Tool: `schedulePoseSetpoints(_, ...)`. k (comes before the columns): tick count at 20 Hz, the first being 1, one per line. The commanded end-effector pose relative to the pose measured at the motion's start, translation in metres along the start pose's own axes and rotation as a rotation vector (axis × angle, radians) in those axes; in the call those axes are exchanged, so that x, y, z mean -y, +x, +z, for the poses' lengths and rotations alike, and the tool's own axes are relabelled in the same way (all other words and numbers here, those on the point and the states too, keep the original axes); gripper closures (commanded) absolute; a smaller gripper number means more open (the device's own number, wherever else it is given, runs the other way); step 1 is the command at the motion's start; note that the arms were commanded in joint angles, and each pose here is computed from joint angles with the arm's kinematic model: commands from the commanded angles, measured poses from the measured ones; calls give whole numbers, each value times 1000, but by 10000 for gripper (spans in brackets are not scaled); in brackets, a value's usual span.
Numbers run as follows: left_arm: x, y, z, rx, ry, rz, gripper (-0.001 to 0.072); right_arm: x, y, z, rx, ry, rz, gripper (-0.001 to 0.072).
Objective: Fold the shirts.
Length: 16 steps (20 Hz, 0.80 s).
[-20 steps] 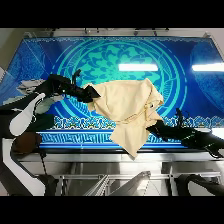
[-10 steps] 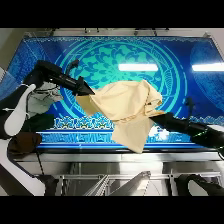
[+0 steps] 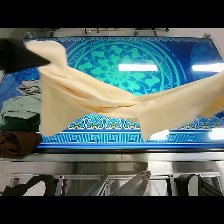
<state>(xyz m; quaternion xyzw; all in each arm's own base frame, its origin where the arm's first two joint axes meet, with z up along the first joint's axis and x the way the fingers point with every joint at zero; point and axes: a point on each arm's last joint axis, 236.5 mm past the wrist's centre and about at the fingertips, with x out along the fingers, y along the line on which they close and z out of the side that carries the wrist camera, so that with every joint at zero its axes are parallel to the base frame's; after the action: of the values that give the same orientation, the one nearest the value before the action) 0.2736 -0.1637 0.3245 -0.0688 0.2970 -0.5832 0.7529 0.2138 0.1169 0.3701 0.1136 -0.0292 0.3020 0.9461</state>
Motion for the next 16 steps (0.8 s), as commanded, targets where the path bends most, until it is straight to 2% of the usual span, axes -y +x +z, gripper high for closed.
schedulePoseSetpoints(1,16,-35,11,100,98,215,683,22,-5,35,52,-99,-158,691)
schedulePoseSetpoints(4,-49,-17,0,128,-57,159,682,74,15,31,59,-8,-55,691)
schedulePoseSetpoints(6,-106,20,-15,125,-155,96,682,112,50,1,0,84,7,691)
schedulePoseSetpoints(8,-160,63,-34,105,-257,59,679,148,107,-63,-116,192,34,691)
schedulePoseSetpoints(11,-231,126,-79,45,-428,50,676,197,185,-205,-331,285,-37,691)
schedulePoseSetpoints(12,-247,141,-94,30,-479,41,645,211,199,-243,-388,306,-64,691)
schedulePoseSetpoints(13,-265,150,-108,27,-528,50,473,224,207,-271,-435,332,-77,690)
schedulePoseSetpoints(14,-278,154,-117,35,-567,52,430,236,211,-290,-475,373,-89,687)
schedulePoseSetpoints(15,-286,151,-120,52,-595,44,416,244,208,-299,-520,413,-92,531)
schedulePoseSetpoints(16,-292,142,-120,58,-609,34,411,251,200,-299,-566,438,-98,338)
